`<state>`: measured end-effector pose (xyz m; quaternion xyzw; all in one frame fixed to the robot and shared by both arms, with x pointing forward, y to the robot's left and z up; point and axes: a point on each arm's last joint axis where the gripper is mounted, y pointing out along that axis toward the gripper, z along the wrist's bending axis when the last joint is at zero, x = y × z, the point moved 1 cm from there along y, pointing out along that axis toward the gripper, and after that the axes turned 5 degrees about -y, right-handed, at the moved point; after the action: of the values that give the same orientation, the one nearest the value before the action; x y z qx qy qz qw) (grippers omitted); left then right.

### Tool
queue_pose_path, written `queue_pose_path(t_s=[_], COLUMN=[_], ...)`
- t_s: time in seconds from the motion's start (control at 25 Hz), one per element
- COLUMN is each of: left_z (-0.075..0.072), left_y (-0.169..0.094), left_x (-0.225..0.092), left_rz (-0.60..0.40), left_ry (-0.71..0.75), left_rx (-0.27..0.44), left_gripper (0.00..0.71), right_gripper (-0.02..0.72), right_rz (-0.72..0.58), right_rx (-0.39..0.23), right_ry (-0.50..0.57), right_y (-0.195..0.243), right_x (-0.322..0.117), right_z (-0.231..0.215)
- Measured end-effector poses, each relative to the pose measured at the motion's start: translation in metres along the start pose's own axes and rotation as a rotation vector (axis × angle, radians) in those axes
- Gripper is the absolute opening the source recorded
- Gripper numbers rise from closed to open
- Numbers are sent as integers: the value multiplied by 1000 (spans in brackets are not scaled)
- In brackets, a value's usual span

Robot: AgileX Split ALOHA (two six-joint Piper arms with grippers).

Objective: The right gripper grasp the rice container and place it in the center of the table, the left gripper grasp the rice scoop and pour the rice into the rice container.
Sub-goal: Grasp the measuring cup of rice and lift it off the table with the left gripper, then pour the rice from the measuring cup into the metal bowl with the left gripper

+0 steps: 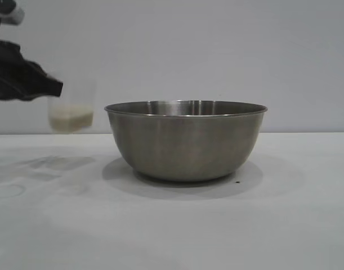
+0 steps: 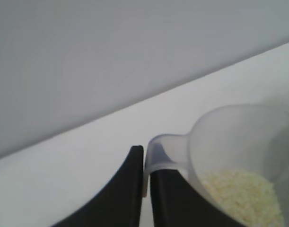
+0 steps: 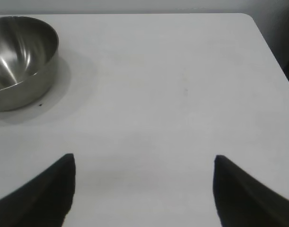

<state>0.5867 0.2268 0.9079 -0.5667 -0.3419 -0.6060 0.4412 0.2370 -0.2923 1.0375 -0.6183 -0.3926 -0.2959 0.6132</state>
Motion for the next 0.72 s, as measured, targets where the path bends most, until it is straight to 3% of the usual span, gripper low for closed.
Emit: queue_pose_path(t_s=[0.32,0.6,0.72], left_z=[-8,-19,-21], left_y=[22,35,39], left_x=[48,71,78], left_rz=[-177,-275,-312], left_ry=[169,342,429], left_rx=[-171,-339,-367], left_gripper=[0,0,0], right_gripper=[512,512,512], right_rz=[0,0,0], right_rx=[0,0,0], right_ry=[0,0,0], right_y=[0,0,0], right_x=[0,0,0], right_z=[0,0,0])
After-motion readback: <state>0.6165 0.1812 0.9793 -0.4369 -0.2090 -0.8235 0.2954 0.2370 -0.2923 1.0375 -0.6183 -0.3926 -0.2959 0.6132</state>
